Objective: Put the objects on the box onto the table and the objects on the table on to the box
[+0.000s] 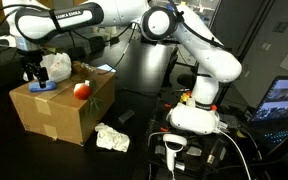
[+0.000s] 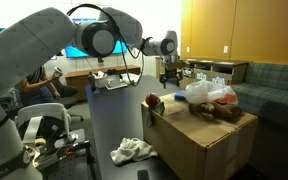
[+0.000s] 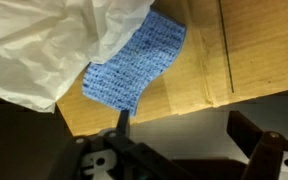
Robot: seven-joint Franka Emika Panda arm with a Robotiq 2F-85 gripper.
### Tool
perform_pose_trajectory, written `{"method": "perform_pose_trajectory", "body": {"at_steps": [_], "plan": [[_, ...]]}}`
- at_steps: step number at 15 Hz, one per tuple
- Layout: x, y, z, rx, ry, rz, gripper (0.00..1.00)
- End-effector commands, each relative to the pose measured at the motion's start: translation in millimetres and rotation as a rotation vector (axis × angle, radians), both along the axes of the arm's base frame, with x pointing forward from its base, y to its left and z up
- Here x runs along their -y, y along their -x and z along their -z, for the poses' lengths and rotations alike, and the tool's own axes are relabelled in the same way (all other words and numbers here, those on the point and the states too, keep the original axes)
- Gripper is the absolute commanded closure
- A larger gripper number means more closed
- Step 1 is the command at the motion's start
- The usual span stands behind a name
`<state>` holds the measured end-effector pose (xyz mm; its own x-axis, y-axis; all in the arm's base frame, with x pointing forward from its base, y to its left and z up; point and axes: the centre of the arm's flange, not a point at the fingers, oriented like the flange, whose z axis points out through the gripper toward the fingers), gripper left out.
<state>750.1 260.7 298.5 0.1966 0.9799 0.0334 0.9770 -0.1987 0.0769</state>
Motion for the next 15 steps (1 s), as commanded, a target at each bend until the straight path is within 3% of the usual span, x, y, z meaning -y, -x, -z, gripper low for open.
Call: {"method": "perform_pose_trajectory", "body": {"at_steps": [1,9,15], "plan": [[-15,-33,-5,-0.014,-0.03,-0.08,0.0],[-30,-44,13,0.017,-0.045,-0.224,0.0],[-24,-51,32,0.004,-0.076,-0.231,0.0]]}}
